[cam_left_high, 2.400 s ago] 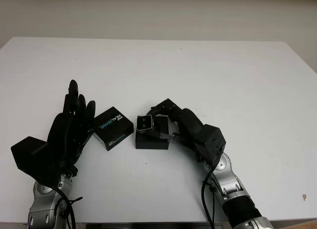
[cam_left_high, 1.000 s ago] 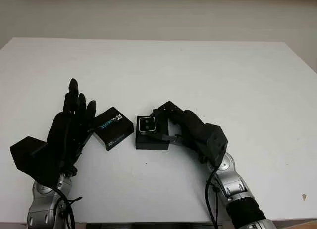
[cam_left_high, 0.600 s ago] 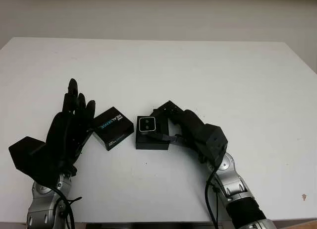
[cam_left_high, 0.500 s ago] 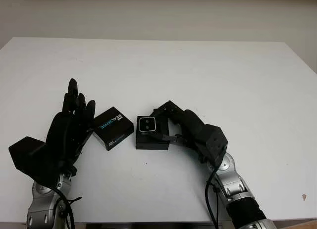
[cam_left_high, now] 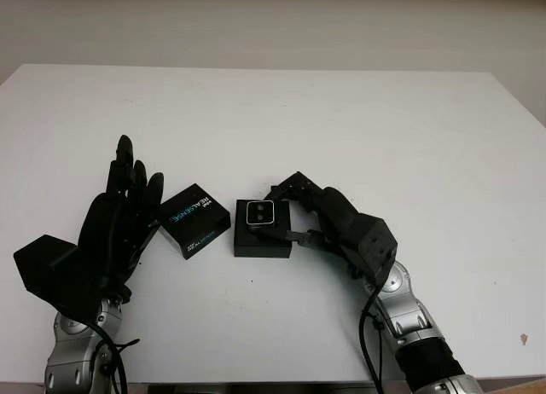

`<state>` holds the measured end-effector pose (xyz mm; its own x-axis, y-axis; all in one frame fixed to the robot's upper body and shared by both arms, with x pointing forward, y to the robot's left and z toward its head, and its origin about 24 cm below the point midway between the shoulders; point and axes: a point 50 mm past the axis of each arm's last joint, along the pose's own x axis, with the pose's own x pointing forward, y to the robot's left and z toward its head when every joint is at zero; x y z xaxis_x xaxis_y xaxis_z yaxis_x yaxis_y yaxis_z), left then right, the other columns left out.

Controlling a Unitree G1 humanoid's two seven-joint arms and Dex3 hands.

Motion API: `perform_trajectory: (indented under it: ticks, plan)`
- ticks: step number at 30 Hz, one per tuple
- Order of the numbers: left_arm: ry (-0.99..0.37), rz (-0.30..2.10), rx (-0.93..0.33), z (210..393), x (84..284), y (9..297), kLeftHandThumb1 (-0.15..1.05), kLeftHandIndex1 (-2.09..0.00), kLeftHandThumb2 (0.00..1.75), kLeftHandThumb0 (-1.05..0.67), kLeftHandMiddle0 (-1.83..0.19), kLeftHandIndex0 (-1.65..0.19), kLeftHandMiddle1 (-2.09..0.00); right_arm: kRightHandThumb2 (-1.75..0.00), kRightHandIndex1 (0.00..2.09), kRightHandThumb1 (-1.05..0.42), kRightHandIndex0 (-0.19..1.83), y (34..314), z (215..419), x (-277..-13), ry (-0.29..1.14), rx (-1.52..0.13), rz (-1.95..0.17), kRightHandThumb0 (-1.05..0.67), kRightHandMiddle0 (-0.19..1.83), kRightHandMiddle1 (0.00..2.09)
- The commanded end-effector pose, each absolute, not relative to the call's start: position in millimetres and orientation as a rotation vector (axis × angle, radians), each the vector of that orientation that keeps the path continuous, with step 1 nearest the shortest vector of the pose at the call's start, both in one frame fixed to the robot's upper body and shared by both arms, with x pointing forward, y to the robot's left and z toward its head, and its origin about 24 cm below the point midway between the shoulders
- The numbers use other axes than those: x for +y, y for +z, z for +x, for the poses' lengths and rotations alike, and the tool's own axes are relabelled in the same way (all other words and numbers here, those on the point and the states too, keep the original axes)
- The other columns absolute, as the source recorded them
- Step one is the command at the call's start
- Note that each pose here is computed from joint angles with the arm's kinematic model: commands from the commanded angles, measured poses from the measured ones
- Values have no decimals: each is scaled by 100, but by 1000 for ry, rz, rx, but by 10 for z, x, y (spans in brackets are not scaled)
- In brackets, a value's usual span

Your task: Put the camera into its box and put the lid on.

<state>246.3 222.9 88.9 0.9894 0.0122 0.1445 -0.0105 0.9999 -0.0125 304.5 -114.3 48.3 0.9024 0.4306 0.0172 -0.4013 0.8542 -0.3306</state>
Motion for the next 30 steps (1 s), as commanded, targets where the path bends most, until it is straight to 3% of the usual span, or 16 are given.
perform_trajectory:
  ticks: [1,14,17,18,21,22,25,30]
  plan:
    - [15,4,-153,2440,2257,913,105,0,39,-73,19,19,0,-5,57,-102,12,476,3056,-1193,433,-80,-351,-42,38,174]
    - [19,6,-155,2427,2272,916,105,0,41,-72,19,19,0,-6,50,-104,12,440,3050,-1189,490,-44,-365,-43,36,176]
    - [18,4,-156,2426,2275,916,105,0,40,-72,19,19,0,-5,31,-101,6,448,3042,-1185,530,-20,-372,-51,16,147]
    - [18,4,-157,2424,2275,917,105,0,40,-72,19,19,0,-5,21,-99,2,452,3039,-1186,537,-19,-384,-57,7,122]
    - [17,1,-157,2421,2279,918,105,0,40,-71,19,19,0,-5,6,-98,-7,468,3031,-1189,544,-18,-402,-67,5,58]
    - [16,0,-158,2421,2279,918,105,0,40,-71,19,19,0,-5,5,-98,-10,474,3028,-1189,542,-19,-403,-68,4,47]
    - [15,1,-159,2421,2279,920,105,0,40,-72,19,19,0,-5,3,-95,-17,478,3021,-1193,532,-23,-382,-67,0,27]
    - [15,-1,-157,2422,2276,918,105,0,40,-72,19,19,0,-4,4,-91,-19,471,3002,-1202,507,-41,-350,-62,0,20]
